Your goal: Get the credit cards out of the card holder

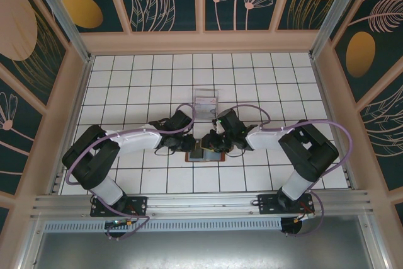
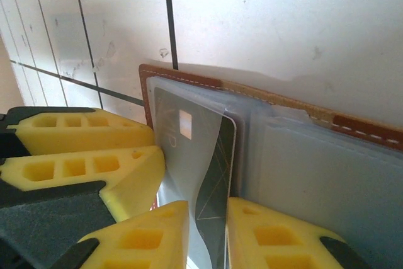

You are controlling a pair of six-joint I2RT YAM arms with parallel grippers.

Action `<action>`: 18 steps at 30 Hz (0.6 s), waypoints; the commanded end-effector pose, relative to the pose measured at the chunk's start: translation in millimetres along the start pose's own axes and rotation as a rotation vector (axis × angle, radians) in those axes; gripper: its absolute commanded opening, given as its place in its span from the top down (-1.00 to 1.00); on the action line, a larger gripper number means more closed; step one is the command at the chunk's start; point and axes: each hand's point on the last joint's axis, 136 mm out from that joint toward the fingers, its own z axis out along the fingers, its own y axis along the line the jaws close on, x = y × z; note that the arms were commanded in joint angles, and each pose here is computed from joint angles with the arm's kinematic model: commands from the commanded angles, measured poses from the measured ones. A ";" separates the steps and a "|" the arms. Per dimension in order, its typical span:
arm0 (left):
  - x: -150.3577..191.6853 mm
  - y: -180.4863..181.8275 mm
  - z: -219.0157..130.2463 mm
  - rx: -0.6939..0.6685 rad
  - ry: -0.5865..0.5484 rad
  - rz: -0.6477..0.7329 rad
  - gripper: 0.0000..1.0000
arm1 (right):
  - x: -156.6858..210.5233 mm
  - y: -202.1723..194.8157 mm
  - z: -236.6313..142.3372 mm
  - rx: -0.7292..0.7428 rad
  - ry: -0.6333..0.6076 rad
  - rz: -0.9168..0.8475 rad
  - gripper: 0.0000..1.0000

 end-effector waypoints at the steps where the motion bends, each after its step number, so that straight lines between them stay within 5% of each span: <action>1: 20.3 18.5 12.8 -0.082 0.072 -0.015 0.53 | -3.1 29.8 -1.4 -0.131 -0.003 -0.058 0.61; 18: 22.5 18.4 12.0 -0.085 0.073 -0.017 0.53 | -1.5 27.0 2.6 -0.165 0.002 -0.047 0.75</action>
